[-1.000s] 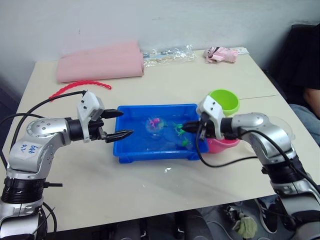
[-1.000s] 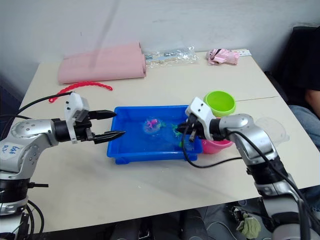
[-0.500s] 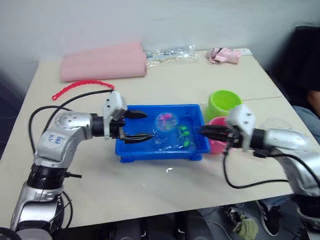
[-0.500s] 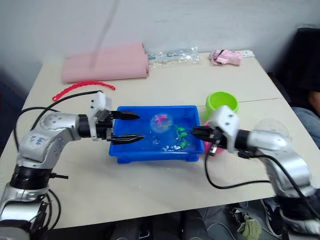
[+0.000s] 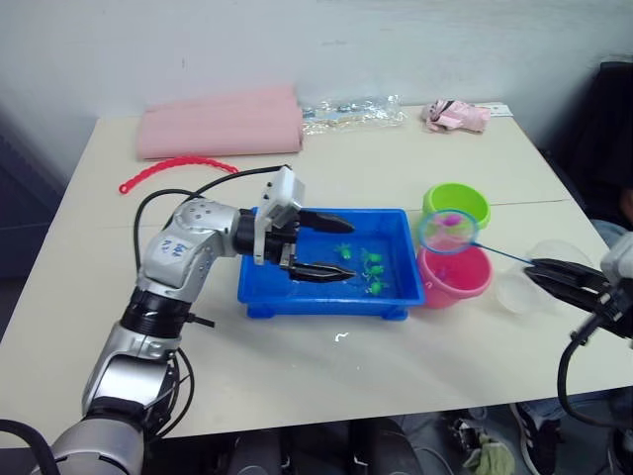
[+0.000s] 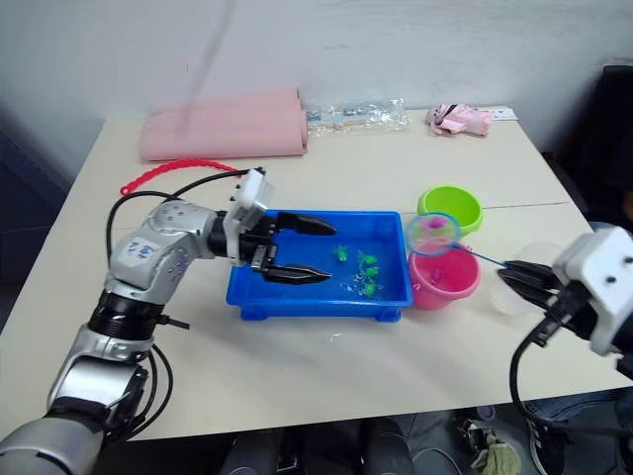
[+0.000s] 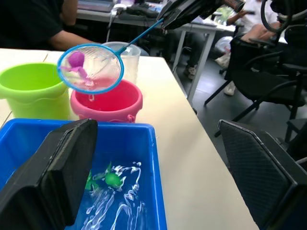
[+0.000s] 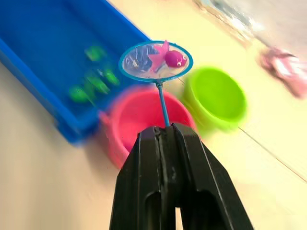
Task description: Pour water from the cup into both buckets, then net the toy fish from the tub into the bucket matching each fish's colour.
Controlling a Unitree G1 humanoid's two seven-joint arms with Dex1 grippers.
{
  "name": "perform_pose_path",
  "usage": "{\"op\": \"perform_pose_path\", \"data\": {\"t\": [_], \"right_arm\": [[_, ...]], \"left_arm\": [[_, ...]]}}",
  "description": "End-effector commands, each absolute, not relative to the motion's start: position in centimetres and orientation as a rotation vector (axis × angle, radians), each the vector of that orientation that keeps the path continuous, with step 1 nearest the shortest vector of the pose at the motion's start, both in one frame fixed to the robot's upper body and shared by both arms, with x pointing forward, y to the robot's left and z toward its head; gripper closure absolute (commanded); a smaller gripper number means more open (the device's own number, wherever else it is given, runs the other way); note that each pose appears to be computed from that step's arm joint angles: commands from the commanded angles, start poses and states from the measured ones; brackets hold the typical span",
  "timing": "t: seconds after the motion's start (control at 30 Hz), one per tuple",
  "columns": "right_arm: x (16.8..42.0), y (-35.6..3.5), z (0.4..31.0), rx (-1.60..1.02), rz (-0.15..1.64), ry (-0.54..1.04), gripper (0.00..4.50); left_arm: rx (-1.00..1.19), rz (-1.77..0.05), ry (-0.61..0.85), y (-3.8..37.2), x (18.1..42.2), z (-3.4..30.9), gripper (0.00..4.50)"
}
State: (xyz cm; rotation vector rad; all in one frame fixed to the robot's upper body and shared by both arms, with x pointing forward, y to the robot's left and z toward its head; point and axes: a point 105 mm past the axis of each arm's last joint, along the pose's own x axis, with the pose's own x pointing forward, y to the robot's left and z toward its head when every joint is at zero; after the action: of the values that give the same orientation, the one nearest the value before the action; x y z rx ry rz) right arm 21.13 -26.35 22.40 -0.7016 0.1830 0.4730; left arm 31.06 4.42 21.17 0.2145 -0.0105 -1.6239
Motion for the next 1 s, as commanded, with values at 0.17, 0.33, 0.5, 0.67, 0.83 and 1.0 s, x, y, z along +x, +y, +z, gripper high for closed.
{"op": "perform_pose_path", "data": {"t": [0.17,0.33,0.5,0.67,0.83,1.0], "right_arm": [[21.5,-28.2,21.3,-1.456,0.428,0.165,4.50],[22.6,-28.4,21.1,-2.041,0.481,0.006,4.50],[22.8,-29.4,21.1,-2.096,0.492,-0.067,4.50],[22.9,-29.1,22.8,-1.917,0.432,-0.146,4.50],[23.3,-26.3,25.2,-1.572,0.498,-0.234,4.50],[24.8,-23.3,26.6,-1.495,0.626,-0.287,4.50]], "left_arm": [[0.257,-1.680,-0.090,2.9,31.3,22.4,0.10],[0.262,-1.687,-0.098,2.6,31.6,22.5,0.10],[0.266,-1.677,-0.098,2.9,31.9,22.5,0.10],[0.267,-1.650,-0.090,3.4,32.2,22.4,0.10],[0.288,-1.616,-0.032,4.8,32.3,21.1,0.10],[0.334,-1.596,0.048,6.2,31.9,19.1,0.10]]}}
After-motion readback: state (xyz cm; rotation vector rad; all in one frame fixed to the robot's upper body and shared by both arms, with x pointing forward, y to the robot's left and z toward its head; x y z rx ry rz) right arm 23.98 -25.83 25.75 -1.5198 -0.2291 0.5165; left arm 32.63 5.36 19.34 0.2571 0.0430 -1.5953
